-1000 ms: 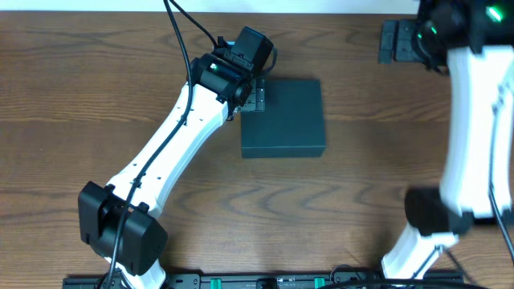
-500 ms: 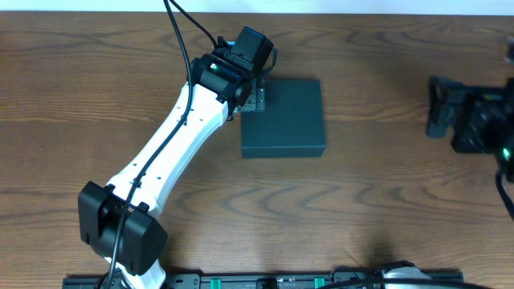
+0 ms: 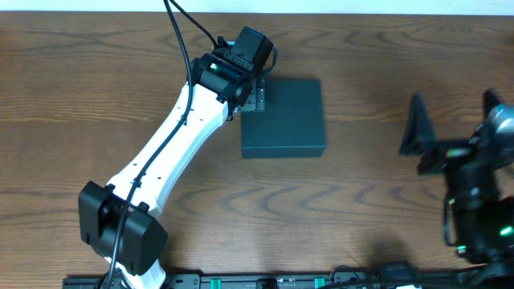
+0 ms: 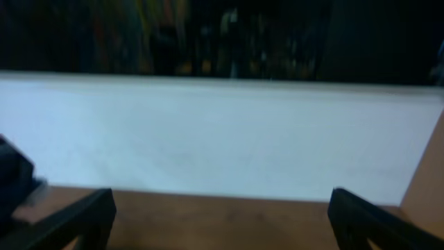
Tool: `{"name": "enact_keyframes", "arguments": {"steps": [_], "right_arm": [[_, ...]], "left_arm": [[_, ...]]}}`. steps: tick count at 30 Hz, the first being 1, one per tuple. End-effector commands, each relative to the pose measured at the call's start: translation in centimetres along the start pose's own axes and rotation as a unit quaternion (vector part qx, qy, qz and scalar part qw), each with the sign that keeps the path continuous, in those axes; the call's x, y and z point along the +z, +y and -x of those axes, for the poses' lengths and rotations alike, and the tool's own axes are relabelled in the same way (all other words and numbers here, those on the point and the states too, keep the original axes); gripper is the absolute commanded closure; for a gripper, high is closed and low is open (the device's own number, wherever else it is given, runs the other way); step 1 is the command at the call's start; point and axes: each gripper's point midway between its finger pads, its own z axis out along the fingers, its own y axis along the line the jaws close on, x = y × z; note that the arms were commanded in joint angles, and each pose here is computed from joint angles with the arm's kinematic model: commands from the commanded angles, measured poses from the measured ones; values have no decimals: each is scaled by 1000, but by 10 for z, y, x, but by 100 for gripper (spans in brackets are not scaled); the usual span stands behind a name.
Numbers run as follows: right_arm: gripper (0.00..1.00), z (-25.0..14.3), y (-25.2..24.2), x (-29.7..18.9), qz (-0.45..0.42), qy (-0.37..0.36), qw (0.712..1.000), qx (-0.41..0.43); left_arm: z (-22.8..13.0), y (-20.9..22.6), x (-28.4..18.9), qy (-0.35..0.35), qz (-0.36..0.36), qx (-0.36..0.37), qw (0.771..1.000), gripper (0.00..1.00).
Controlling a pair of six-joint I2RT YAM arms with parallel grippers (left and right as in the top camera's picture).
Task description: Pack container
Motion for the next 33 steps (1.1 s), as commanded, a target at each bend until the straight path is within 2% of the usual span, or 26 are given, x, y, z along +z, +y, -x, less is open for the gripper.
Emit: {"name": "enact_keyframes", "arguments": {"steps": [1,3,10,15,22,33], "right_arm": [[1,-54,5,-5,21,11,1000,-12],[1,-82,2,-8,16,7,1000,-1],[1,-142,-3,-17,7,-51,999,4],[1,-166,-2,-17,10,-72,997,16],[1,-197,-2,-10,11,-58,998,33],[1,-220,-2,-9,10,-46,998,33]], "left_arm": [[1,4,2,0,8,-2,1000,1],[1,4,2,0,8,-2,1000,1],[1,4,2,0,8,-2,1000,1],[1,4,2,0,8,-2,1000,1],[1,4,2,0,8,-2,1000,1],[1,4,2,0,8,-2,1000,1]]}}
